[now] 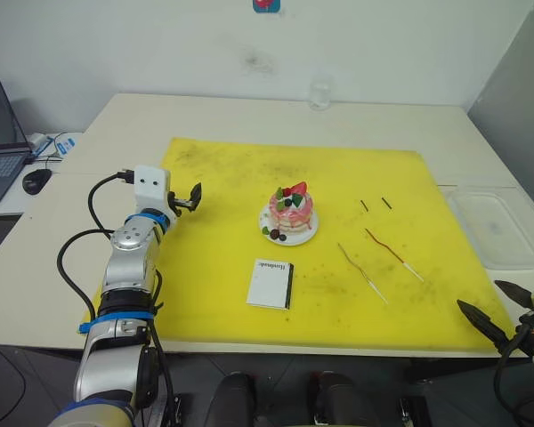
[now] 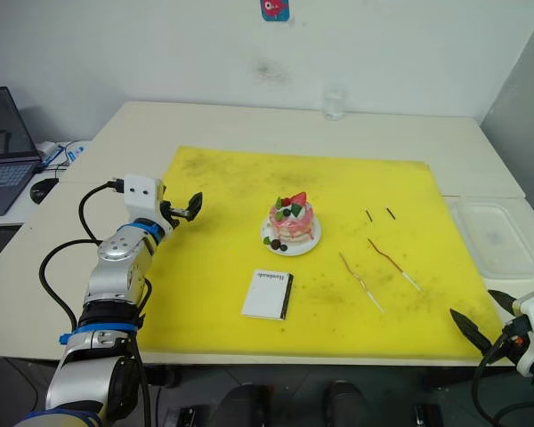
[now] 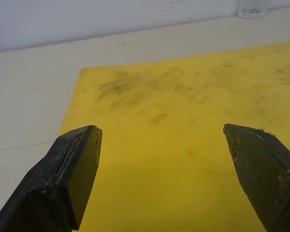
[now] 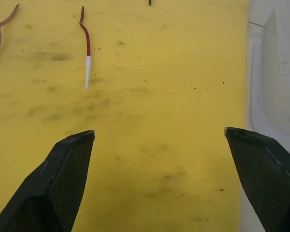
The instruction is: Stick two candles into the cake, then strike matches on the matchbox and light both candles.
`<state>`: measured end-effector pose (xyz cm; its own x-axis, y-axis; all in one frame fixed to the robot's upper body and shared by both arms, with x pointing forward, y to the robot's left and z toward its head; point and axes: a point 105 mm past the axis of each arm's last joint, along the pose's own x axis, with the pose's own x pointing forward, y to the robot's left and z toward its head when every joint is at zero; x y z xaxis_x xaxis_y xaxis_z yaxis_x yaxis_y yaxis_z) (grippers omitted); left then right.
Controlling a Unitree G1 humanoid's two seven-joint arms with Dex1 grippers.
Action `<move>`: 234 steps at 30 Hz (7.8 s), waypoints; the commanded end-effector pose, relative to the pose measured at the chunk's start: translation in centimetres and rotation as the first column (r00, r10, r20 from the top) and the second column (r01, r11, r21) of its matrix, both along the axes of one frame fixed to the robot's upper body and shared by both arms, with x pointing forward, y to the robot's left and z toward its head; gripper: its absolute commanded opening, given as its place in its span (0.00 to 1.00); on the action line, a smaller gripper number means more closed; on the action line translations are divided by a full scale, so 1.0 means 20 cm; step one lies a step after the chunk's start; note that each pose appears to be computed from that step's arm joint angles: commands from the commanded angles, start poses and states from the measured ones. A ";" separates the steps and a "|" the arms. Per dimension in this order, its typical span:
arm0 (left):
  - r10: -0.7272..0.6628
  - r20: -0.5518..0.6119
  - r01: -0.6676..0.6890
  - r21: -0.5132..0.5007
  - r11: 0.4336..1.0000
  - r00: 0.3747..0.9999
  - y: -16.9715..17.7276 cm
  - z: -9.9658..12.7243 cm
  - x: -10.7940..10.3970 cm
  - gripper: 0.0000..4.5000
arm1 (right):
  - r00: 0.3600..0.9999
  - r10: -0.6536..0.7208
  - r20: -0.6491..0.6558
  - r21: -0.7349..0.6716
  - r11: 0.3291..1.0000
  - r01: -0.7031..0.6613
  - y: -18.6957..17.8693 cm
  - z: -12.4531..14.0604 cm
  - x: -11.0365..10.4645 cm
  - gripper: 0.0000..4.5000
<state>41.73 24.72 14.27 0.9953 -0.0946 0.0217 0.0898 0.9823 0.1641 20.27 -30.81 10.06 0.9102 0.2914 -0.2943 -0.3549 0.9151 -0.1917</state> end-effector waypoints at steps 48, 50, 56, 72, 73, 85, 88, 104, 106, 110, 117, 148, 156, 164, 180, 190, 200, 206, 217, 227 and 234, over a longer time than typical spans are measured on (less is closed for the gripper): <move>-0.954 -0.158 0.951 0.218 0.218 0.255 -0.88 0.39 -0.60 1.00 | 0.976 0.207 -0.063 -0.013 0.978 -0.208 0.32 -0.07 0.24 0.92; -0.954 -0.161 0.951 0.218 0.217 0.255 -0.88 0.38 -0.60 1.00 | 0.975 0.208 -0.072 -0.011 0.978 -0.210 0.33 -0.08 0.24 0.78; -0.946 -0.132 0.938 0.229 0.261 0.295 -0.88 0.39 -0.58 1.00 | 0.980 0.187 -0.071 0.004 0.982 -0.187 0.32 -0.07 0.25 0.30; -0.957 -0.039 0.957 0.028 0.288 0.289 -0.95 0.33 -0.64 1.00 | 0.943 0.216 0.255 0.169 0.950 -0.263 0.57 0.38 0.36 0.00; -0.954 -0.008 0.954 -0.021 0.299 0.299 -0.97 0.35 -0.64 1.00 | 0.927 0.224 0.300 0.187 0.940 -0.287 0.62 0.44 0.37 0.00; -0.838 0.291 0.864 -0.362 0.350 0.462 -1.04 0.60 -0.45 0.45 | 0.804 0.312 0.507 0.207 0.861 -0.465 1.01 0.72 0.53 0.00; -0.828 0.314 0.861 -0.378 0.340 0.465 -1.06 0.63 -0.44 0.45 | 0.782 0.323 0.533 0.207 0.846 -0.491 1.05 0.74 0.54 0.00; -0.791 0.347 0.832 -0.440 0.337 0.504 -1.09 0.65 -0.40 0.45 | 0.728 0.371 0.576 0.188 0.807 -0.559 1.16 0.77 0.53 0.00; -0.793 0.352 0.836 -0.438 0.331 0.498 -1.10 0.65 -0.40 0.45 | 0.728 0.373 0.575 0.187 0.807 -0.561 1.16 0.77 0.53 0.00; -0.794 0.363 0.841 -0.438 0.317 0.488 -1.10 0.66 -0.41 0.45 | 0.730 0.374 0.572 0.187 0.807 -0.560 1.16 0.76 0.53 0.00; -0.797 0.370 0.845 -0.440 0.303 0.478 -1.10 0.66 -0.42 0.07 | 0.732 0.374 0.569 0.193 0.805 -0.561 1.16 0.76 0.52 0.00; -0.634 0.082 0.623 -0.319 0.714 0.769 -0.50 0.41 -0.19 0.00 | 0.727 0.535 0.429 -0.052 0.819 -0.572 1.33 0.59 0.57 0.92; -0.654 0.142 0.654 -0.362 0.665 0.743 -0.63 0.35 -0.18 0.00 | 0.760 0.536 0.368 -0.061 0.829 -0.556 1.35 0.52 0.59 0.92; -0.669 0.130 0.648 -0.436 0.624 0.732 -0.69 0.28 -0.17 0.00 | 0.777 0.509 0.370 -0.053 0.847 -0.529 1.31 0.52 0.59 0.92; -0.686 0.107 0.642 -0.481 0.598 0.719 -0.73 0.20 -0.16 0.00 | 0.792 0.475 0.383 -0.052 0.867 -0.495 1.27 0.52 0.58 0.92; -0.702 0.112 0.674 -0.419 0.608 0.704 -0.78 0.16 -0.19 0.00 | 0.796 0.467 0.384 -0.053 0.872 -0.487 1.25 0.52 0.59 0.92; -0.702 0.126 0.706 -0.258 0.659 0.701 -0.83 0.16 -0.21 0.00 | 0.796 0.469 0.381 -0.054 0.871 -0.488 1.25 0.52 0.59 0.92; -0.688 0.123 0.696 -0.209 0.686 0.715 -0.83 0.14 -0.21 0.00 | 0.798 0.467 0.382 -0.055 0.873 -0.485 1.24 0.52 0.59 0.92; -0.682 0.142 0.695 -0.201 0.690 0.717 -0.81 0.17 -0.21 0.63 | 0.797 0.471 0.378 -0.056 0.871 -0.488 1.25 0.51 0.59 0.93; -0.665 0.153 0.682 -0.192 0.706 0.731 -0.76 0.21 -0.21 0.97 | 0.793 0.473 0.383 -0.056 0.869 -0.491 1.25 0.52 0.60 0.93; -0.656 0.147 0.672 -0.188 0.716 0.740 -0.71 0.22 -0.24 0.97 | 0.793 0.471 0.387 -0.056 0.870 -0.490 1.24 0.52 0.59 0.93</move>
<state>37.37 10.43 16.88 0.6911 -0.7105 0.1325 0.7201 0.6927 -0.0409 32.37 -5.59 18.98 0.6875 0.7261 0.0075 -0.6819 0.6492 -0.3369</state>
